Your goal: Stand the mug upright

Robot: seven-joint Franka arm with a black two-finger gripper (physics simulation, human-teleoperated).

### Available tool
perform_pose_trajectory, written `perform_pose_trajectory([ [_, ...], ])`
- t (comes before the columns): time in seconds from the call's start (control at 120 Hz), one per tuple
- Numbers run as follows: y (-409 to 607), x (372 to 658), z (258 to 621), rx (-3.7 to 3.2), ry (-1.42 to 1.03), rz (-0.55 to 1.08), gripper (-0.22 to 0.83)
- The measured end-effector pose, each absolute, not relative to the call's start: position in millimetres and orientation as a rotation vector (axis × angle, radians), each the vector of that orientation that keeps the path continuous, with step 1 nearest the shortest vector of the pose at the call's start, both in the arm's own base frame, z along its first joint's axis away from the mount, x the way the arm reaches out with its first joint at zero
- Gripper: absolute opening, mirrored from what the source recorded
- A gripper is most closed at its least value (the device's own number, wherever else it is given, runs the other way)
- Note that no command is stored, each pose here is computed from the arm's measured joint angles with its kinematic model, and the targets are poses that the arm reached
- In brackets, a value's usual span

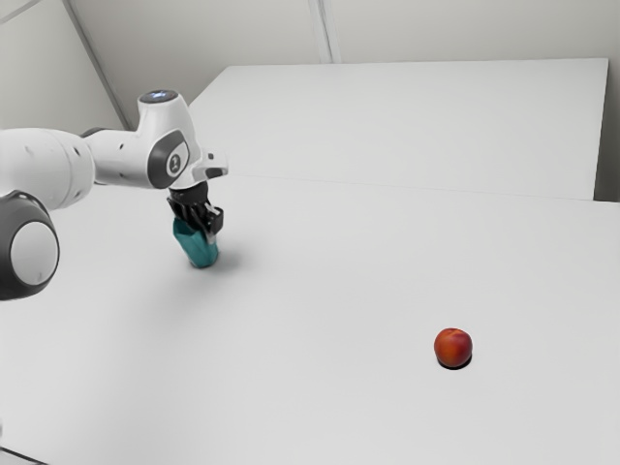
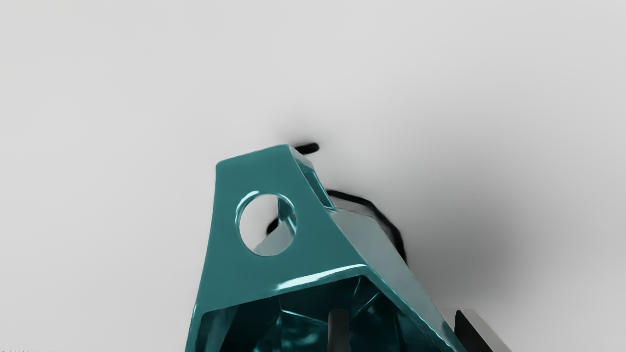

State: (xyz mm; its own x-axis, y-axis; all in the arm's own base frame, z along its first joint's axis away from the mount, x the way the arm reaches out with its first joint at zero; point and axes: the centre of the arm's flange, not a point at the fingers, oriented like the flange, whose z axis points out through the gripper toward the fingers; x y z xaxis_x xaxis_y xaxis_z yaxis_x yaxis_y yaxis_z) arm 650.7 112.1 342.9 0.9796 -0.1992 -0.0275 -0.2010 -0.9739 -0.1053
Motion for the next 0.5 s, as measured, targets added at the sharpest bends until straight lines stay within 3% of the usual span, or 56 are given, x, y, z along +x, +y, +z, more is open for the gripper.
perform_pose_trajectory([
  [0.108, 112.1, 650.8, 341.8, -3.021, 0.281, 0.025, 0.35],
  [0.233, 107.3, 651.4, 356.5, -3.022, 0.266, 0.003, 0.47],
  [0.333, 91.0, 648.6, 426.1, -3.011, 0.277, -0.068, 0.52],
  [0.5, 44.2, 613.5, 585.2, -2.987, 0.306, -0.207, 0.57],
])
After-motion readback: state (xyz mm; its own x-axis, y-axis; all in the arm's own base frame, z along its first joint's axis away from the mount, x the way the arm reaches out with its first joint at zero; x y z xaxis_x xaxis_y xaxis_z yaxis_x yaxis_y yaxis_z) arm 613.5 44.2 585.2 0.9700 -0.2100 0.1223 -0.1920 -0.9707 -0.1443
